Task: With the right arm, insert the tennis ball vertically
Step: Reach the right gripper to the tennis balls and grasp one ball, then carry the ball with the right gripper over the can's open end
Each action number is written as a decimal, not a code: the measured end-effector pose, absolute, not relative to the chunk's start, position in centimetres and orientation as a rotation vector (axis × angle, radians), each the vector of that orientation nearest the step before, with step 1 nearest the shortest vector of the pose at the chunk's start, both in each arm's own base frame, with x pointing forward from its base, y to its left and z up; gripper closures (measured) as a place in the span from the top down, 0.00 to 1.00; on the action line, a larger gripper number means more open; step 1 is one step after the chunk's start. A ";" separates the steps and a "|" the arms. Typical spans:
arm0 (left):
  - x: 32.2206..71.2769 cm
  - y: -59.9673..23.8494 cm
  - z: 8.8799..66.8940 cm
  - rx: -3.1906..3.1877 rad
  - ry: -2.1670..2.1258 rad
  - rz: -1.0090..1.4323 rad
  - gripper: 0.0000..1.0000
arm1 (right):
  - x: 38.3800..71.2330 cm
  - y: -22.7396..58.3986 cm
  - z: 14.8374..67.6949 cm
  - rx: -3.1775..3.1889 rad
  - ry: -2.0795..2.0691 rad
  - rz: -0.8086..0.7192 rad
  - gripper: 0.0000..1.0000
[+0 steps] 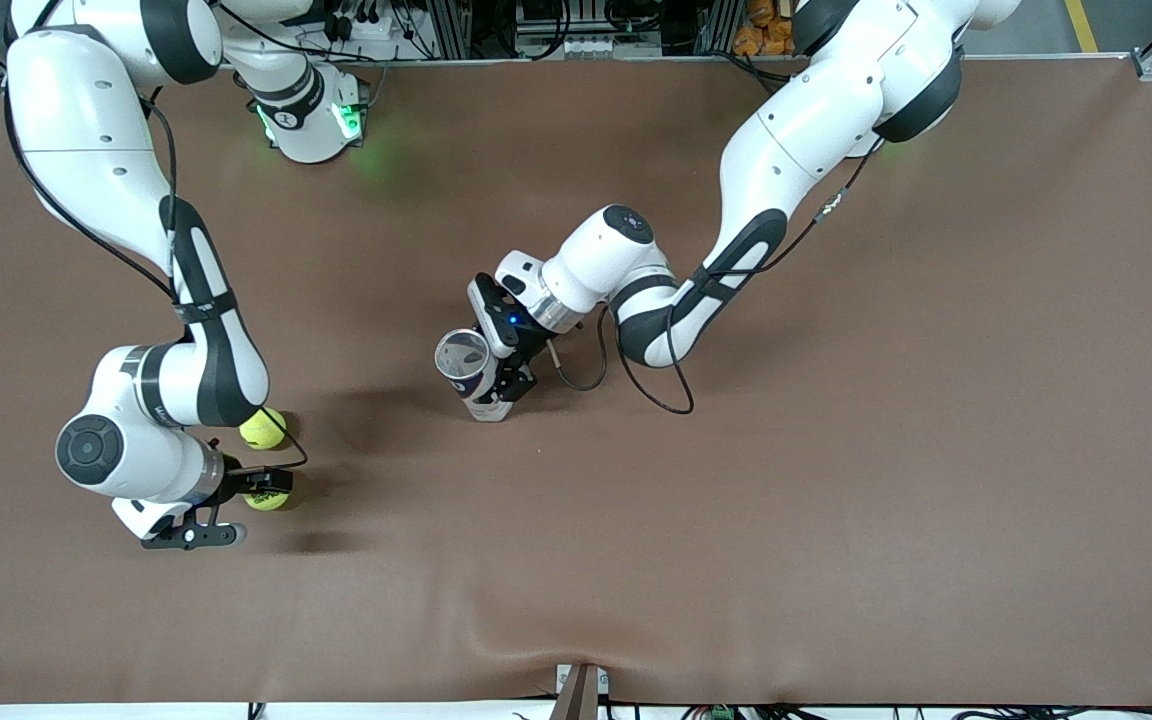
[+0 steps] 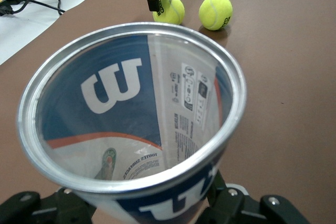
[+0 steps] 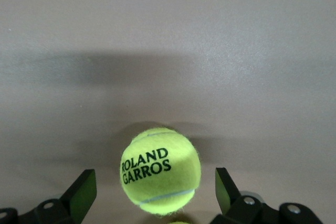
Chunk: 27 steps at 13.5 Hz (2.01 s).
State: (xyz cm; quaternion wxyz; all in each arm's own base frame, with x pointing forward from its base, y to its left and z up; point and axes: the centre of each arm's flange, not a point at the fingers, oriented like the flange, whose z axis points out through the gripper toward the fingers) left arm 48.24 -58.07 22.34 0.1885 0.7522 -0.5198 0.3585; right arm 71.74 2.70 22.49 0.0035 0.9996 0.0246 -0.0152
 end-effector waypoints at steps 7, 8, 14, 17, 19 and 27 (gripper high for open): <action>48.2 -58.1 22.4 2.115 -1.463 1.008 0.80 | 71.4 2.5 20.2 3.129 0.075 -0.093 0.85; 48.2 -58.1 22.4 2.115 -1.463 1.008 0.80 | 71.4 2.5 20.2 3.129 0.075 -0.092 0.75; 48.2 -58.1 22.4 2.115 -1.463 1.008 0.80 | 72.3 4.6 23.3 3.158 0.097 -0.110 0.67; 48.2 -58.1 22.4 2.115 -1.463 1.008 0.80 | 72.5 7.0 28.5 3.236 -0.089 -0.230 0.67; 48.2 -58.1 22.4 2.115 -1.463 1.009 0.80 | 72.2 9.1 32.3 3.277 -0.212 -0.264 0.67; 48.3 -58.1 22.4 2.117 -1.457 1.008 0.80 | 66.9 24.6 41.5 3.250 -0.734 -0.413 0.67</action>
